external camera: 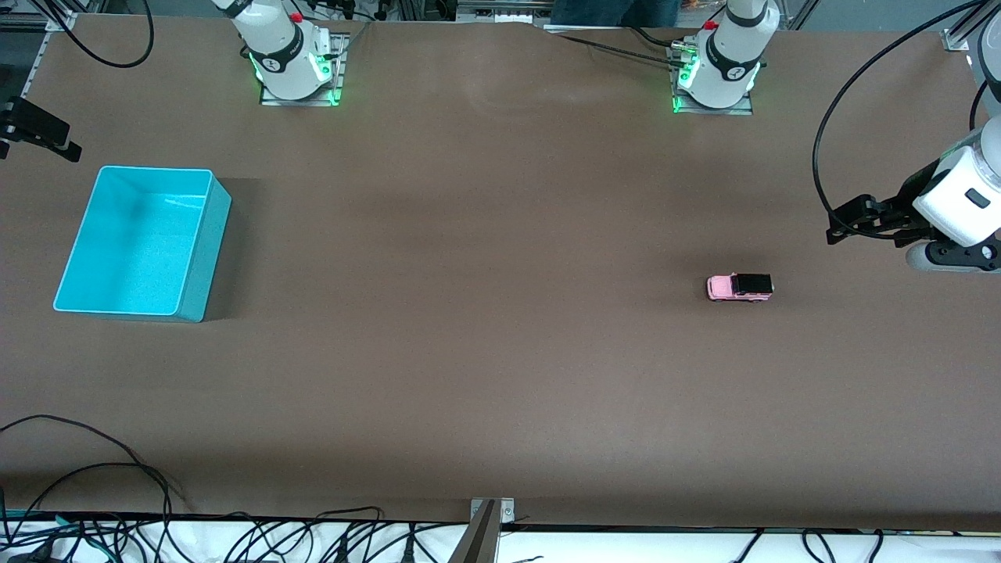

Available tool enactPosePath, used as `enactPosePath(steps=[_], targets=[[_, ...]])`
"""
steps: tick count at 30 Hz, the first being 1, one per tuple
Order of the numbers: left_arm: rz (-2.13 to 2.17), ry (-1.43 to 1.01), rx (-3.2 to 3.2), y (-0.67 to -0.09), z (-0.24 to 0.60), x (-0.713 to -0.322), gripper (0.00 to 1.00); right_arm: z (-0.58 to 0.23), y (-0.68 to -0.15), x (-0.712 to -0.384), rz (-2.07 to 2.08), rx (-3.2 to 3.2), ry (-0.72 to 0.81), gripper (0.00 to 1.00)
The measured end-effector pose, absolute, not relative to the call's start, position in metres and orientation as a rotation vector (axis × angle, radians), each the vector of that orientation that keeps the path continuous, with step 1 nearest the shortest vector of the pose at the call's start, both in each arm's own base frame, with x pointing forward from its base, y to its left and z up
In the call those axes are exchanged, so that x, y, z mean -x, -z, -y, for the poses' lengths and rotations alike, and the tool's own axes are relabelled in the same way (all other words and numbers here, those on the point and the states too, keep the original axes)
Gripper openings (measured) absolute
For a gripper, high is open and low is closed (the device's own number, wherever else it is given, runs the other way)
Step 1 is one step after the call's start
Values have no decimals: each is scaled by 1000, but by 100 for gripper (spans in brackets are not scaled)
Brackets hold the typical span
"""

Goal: Wind and store pink jeep toy

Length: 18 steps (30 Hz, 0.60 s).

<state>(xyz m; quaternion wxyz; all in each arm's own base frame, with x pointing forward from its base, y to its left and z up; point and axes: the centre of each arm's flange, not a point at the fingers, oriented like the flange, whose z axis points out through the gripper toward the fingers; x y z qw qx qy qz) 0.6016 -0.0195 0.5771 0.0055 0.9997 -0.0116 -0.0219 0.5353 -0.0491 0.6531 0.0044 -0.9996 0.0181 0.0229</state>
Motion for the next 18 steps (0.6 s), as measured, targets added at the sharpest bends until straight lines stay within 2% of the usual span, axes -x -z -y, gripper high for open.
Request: enactPosePath(steps=[10, 18], targets=[[119, 74, -3126, -575, 40, -601, 100, 49, -653, -535, -56, 3132, -72, 100], [535, 99, -3072, -564, 39, -605, 100, 49, -653, -535, -56, 3132, -72, 100]])
